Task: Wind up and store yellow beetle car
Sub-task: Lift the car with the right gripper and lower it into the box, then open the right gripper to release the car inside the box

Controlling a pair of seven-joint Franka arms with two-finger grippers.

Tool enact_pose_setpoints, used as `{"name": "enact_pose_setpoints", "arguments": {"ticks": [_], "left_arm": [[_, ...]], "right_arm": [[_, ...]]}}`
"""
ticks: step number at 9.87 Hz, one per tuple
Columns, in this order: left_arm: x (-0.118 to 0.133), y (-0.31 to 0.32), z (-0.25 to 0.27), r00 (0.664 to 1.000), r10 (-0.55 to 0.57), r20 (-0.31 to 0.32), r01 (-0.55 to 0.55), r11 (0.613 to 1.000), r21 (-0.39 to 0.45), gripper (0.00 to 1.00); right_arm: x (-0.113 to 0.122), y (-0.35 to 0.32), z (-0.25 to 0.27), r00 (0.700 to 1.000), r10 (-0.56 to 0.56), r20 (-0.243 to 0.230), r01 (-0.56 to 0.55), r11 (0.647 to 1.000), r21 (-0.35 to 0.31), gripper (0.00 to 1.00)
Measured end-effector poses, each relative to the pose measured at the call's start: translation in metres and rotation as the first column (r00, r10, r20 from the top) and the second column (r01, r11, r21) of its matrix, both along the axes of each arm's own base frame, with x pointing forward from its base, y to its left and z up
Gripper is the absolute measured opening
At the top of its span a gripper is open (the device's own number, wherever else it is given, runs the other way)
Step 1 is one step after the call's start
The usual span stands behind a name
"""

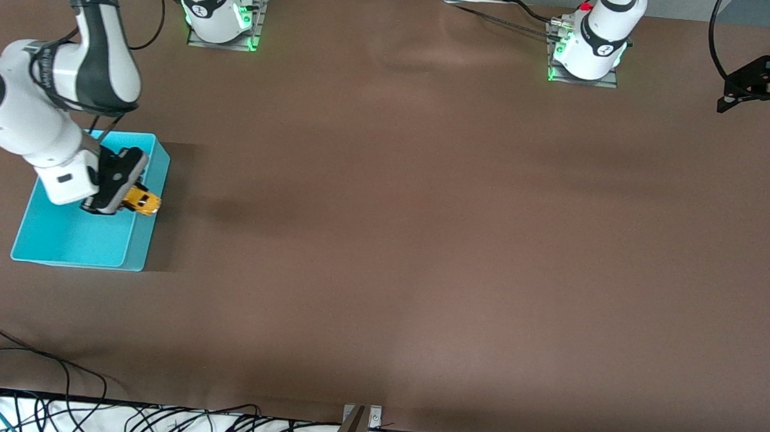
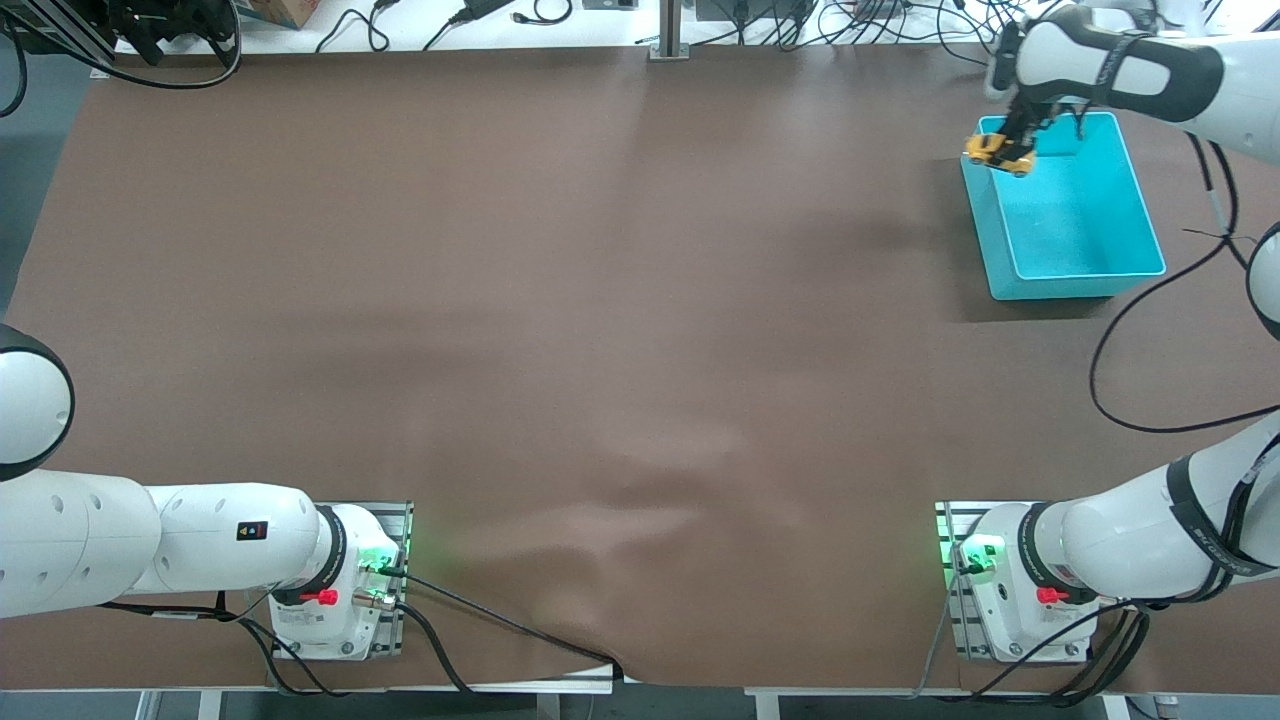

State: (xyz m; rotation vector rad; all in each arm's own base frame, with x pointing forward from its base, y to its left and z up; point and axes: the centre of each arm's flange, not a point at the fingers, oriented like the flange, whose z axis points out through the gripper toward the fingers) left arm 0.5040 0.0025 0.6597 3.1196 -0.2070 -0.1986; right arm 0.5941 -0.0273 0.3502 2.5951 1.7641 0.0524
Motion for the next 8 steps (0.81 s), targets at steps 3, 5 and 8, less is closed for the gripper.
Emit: {"name": "enact_pose_setpoints", "arguments": {"ticks": [3, 5, 8], "left_arm": [[0.0, 0.0, 0.0, 1.0, 0.0, -0.001, 0.0, 1.0, 0.0, 1.0], [0.0, 0.0, -0.001, 1.0, 0.0, -0.002, 0.0, 1.0, 0.0, 1.0], [0.001, 0.0, -0.001, 1.0, 0.0, -0.003, 0.0, 1.0, 0.0, 1.0]], "right_arm": [[-0.011, -0.071, -0.046, 0.995, -0.064, -0.071, 0.062, 0.997, -0.038, 0.46], [-0.017, -0.091, -0.084, 0.988, -0.091, -0.125, 0.085, 0.995, -0.054, 0.46], [-0.022, -0.111, -0.129, 0.981, -0.121, -0.152, 0.11, 0.991, -0.082, 0.46]]}}
